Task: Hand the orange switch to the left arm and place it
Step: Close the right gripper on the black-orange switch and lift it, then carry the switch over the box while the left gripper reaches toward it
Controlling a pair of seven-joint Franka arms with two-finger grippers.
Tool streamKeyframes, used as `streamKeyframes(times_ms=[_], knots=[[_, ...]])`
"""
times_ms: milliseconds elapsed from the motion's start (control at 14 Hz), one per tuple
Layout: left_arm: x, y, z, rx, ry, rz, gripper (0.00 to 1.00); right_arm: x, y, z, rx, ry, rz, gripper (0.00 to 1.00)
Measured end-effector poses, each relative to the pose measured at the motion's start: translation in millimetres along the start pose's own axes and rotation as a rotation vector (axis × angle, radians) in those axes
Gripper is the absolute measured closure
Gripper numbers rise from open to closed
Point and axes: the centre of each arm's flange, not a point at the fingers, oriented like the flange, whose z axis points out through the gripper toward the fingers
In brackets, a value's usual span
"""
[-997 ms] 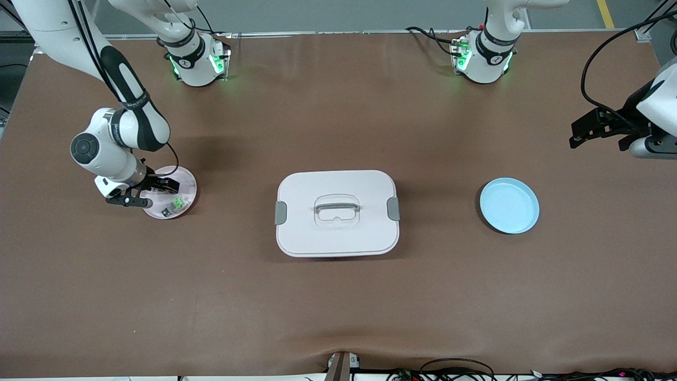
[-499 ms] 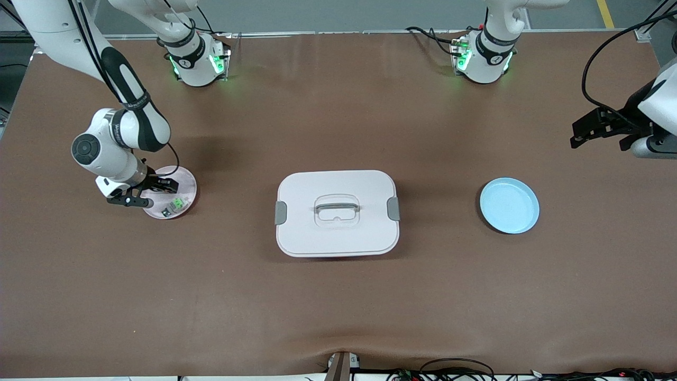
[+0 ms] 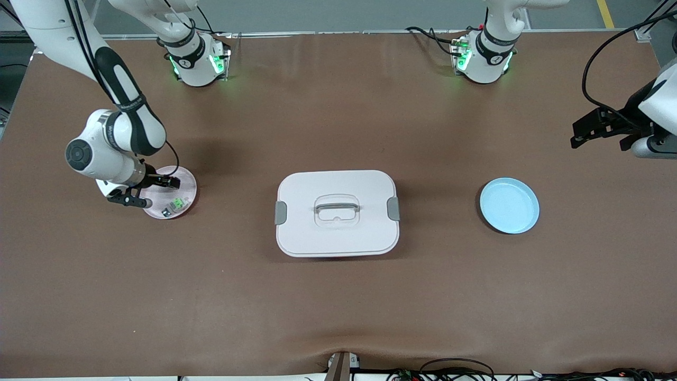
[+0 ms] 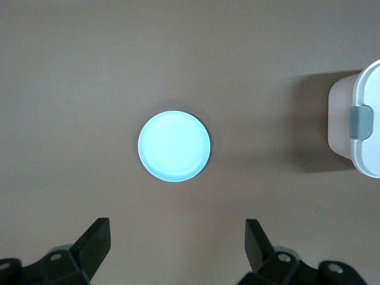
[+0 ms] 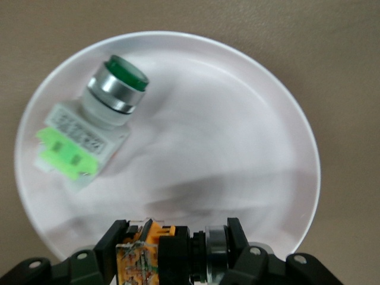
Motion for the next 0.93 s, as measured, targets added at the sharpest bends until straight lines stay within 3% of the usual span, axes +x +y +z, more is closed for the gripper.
streamKeyframes(times_ms=[142, 285, 641, 926], knots=[[-0.1, -0.4, 0.1, 0.0, -0.001, -0.001, 0.0, 2.6, -9.8, -22.9, 0.096, -0.05, 0.076, 0.27], [-0.1, -0.4, 0.1, 0.0, -0.001, -0.001, 0.0, 4.1, -20.6, -46.9, 0.154, -0.094, 0.15, 0.27], [-0.3, 8.4, -0.3, -0.018, -0.001, 0.004, 0.0, 8.6, -82.0, -109.9, 0.185, -0.176, 0.343, 0.27], [-11.1, 47.9, -24.4, -0.204, 0.01, -0.141, 0.0, 1.4, -153.4, -159.3, 0.216, -0.256, 0.493, 0.27]])
